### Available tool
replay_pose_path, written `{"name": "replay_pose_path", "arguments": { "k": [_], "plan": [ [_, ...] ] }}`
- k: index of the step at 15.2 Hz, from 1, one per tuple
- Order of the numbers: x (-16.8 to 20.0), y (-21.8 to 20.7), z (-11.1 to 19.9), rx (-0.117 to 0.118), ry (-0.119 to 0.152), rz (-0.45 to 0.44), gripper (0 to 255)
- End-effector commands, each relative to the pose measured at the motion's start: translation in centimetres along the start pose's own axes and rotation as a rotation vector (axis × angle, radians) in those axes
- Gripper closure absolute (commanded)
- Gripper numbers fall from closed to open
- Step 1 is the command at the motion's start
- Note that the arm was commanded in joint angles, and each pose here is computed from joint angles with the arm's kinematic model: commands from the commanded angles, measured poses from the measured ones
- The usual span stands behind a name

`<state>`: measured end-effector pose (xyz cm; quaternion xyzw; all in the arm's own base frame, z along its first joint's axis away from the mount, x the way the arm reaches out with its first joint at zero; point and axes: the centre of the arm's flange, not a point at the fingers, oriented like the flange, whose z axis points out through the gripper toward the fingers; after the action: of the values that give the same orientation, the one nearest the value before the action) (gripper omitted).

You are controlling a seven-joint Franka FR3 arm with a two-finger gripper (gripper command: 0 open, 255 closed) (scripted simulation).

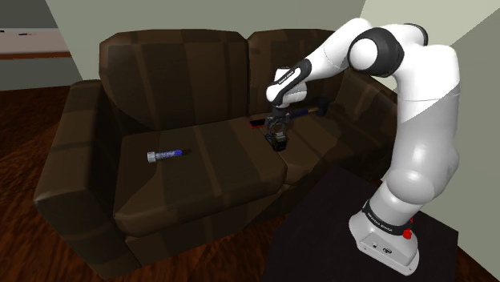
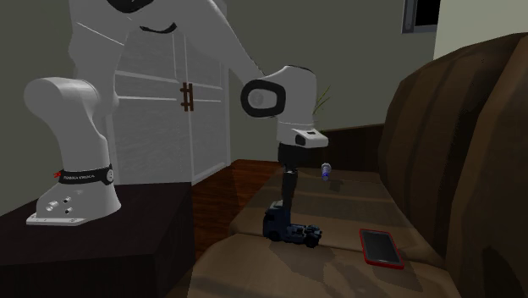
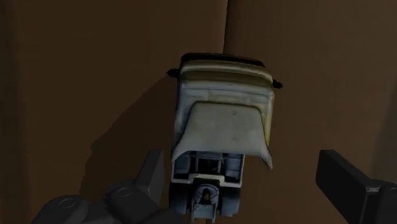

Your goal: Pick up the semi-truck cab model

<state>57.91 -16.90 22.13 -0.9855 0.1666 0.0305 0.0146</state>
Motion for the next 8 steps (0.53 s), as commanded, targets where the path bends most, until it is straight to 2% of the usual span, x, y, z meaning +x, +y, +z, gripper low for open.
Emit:
{"name": "replay_pose_path", "arguments": {
  "k": [1,8],
  "plan": [
    [1.6,1.0,2.2,-0.005,-0.008,0.022,0],
    [2.5,1.4,6.3,-0.007,-0.011,0.032,0]
  ]
}}
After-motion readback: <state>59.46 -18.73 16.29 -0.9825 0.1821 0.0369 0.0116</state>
